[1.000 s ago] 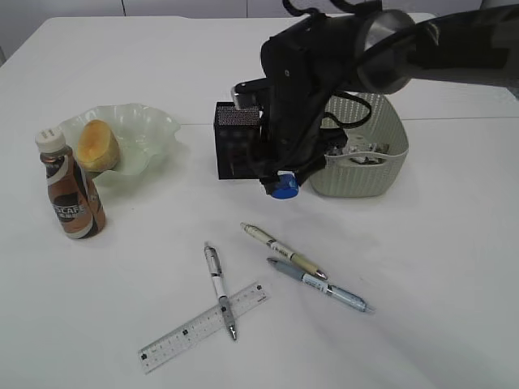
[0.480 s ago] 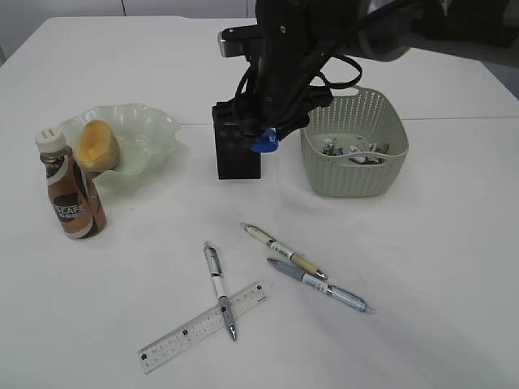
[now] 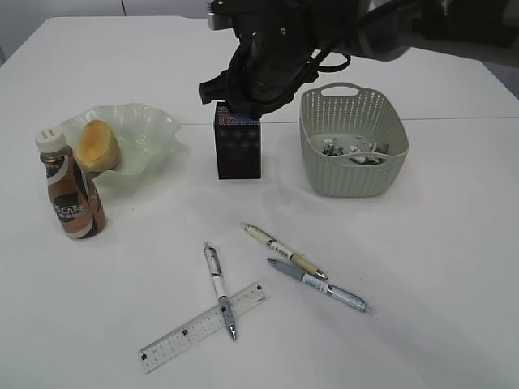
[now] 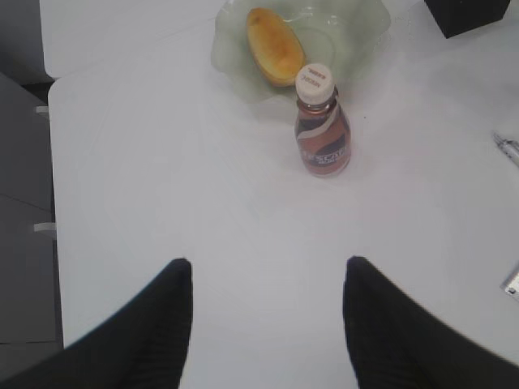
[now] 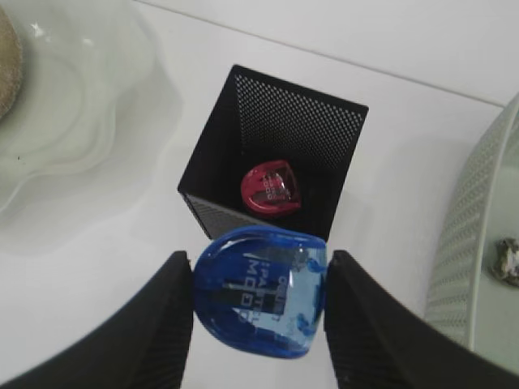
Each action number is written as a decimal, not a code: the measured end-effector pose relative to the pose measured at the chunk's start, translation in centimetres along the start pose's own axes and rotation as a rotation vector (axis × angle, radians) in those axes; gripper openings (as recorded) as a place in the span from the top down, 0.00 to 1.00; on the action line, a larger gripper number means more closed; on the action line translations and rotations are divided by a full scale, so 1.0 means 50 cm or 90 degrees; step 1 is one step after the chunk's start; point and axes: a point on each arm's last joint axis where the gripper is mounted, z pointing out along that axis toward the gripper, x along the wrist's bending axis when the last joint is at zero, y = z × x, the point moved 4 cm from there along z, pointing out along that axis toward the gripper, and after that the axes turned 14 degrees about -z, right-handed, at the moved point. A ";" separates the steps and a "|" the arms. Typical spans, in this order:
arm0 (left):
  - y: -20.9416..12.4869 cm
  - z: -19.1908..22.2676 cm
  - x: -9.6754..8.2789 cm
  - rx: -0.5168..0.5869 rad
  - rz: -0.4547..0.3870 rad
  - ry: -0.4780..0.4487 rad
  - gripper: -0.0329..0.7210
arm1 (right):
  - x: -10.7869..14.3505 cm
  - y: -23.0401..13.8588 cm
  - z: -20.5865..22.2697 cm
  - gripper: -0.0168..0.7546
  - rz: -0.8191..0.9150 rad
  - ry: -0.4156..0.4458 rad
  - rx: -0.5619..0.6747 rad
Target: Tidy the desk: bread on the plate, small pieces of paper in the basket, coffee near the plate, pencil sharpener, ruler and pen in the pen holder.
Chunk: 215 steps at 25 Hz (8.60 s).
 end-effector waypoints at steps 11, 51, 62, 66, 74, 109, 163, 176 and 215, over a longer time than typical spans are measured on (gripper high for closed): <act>0.004 0.014 -0.001 0.009 0.004 0.004 0.38 | -0.008 0.047 0.001 0.52 -0.057 -0.026 -0.119; 0.015 0.029 -0.001 0.002 0.010 0.010 0.38 | -0.035 0.032 0.099 0.52 -0.046 -0.024 -0.197; 0.018 0.029 -0.002 -0.006 0.011 0.008 0.38 | -0.032 0.026 0.109 0.52 -0.027 -0.019 -0.193; 0.018 0.029 -0.002 -0.007 0.011 0.008 0.38 | -0.032 0.023 0.113 0.52 -0.027 -0.018 -0.190; 0.018 0.029 -0.002 -0.007 0.011 0.008 0.38 | -0.031 0.023 0.114 0.52 -0.013 -0.014 -0.190; 0.020 0.029 -0.002 -0.010 0.011 0.009 0.38 | -0.057 0.035 0.028 0.44 0.082 -0.024 -0.086; 0.056 0.108 -0.204 0.185 0.189 -0.148 0.38 | -0.054 -0.177 -0.461 0.44 -0.016 0.088 0.193; 0.012 0.236 -0.306 0.285 0.268 -0.166 0.32 | -0.047 -0.348 -0.582 0.44 -0.017 0.086 0.189; -0.237 0.523 -0.506 0.500 0.375 -0.193 0.22 | -0.068 -0.357 -0.608 0.44 -0.037 0.040 0.166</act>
